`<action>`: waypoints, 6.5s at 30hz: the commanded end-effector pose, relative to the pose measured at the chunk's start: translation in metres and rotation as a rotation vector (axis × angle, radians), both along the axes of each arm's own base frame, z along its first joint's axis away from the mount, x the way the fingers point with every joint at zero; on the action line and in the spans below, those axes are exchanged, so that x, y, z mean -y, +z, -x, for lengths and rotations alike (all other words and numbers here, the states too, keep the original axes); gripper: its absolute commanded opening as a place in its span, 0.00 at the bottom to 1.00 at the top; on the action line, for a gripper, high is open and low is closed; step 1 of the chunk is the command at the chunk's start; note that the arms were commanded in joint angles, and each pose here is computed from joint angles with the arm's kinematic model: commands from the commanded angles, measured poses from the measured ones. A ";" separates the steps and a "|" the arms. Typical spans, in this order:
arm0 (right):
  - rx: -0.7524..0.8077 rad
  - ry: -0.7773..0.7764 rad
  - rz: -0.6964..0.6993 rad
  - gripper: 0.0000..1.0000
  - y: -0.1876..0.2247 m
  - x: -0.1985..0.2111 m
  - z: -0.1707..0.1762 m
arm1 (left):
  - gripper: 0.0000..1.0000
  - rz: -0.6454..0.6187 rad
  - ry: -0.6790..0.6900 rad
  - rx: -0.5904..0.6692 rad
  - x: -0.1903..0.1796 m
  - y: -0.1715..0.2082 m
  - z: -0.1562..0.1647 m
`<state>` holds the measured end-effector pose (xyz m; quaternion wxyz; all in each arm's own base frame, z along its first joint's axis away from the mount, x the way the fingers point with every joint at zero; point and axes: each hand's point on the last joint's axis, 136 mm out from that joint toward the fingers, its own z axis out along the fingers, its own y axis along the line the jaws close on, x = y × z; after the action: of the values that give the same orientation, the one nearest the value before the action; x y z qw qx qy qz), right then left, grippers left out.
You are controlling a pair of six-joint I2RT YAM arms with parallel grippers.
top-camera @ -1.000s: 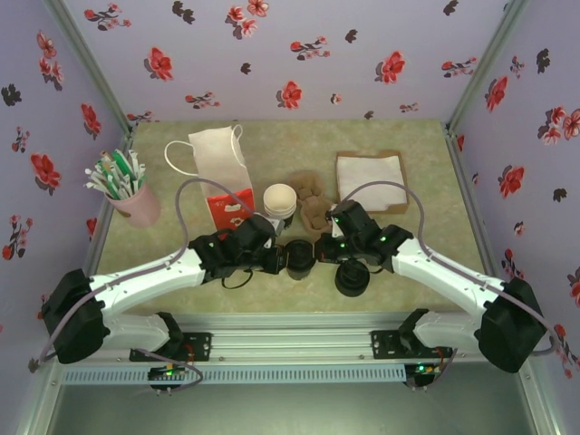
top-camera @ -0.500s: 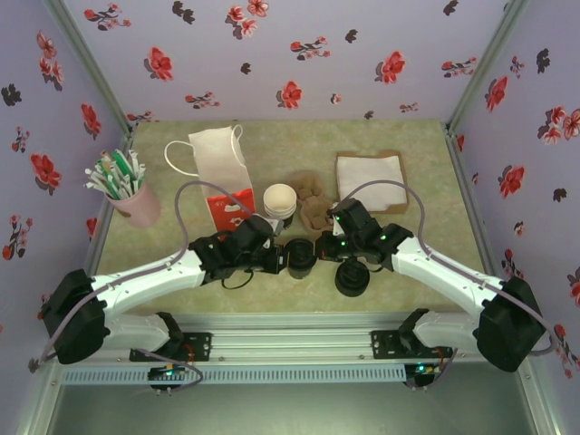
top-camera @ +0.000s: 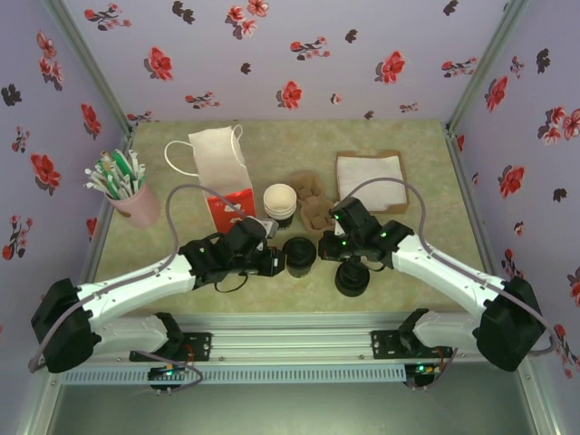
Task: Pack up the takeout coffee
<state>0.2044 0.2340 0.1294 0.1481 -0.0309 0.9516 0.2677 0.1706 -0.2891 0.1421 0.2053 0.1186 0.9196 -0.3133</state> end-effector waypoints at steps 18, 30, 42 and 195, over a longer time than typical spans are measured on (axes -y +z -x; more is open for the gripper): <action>-0.007 0.059 -0.115 0.18 0.002 -0.011 0.050 | 0.24 -0.085 -0.060 0.075 0.032 0.038 -0.046; 0.006 0.021 -0.041 0.16 -0.016 -0.014 0.030 | 0.28 -0.142 -0.063 0.071 0.039 0.023 -0.066; -0.006 -0.011 -0.013 0.14 -0.022 -0.007 0.010 | 0.28 -0.140 -0.037 0.077 0.025 0.023 -0.062; 0.269 -0.176 0.127 0.99 0.108 0.094 0.021 | 0.99 -0.027 0.205 0.403 -0.134 0.164 -0.002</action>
<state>0.1758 0.1546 0.2292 0.2695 -0.0225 0.9386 0.2140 0.1644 -0.1617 0.2945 0.3869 0.0897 0.8769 -0.2709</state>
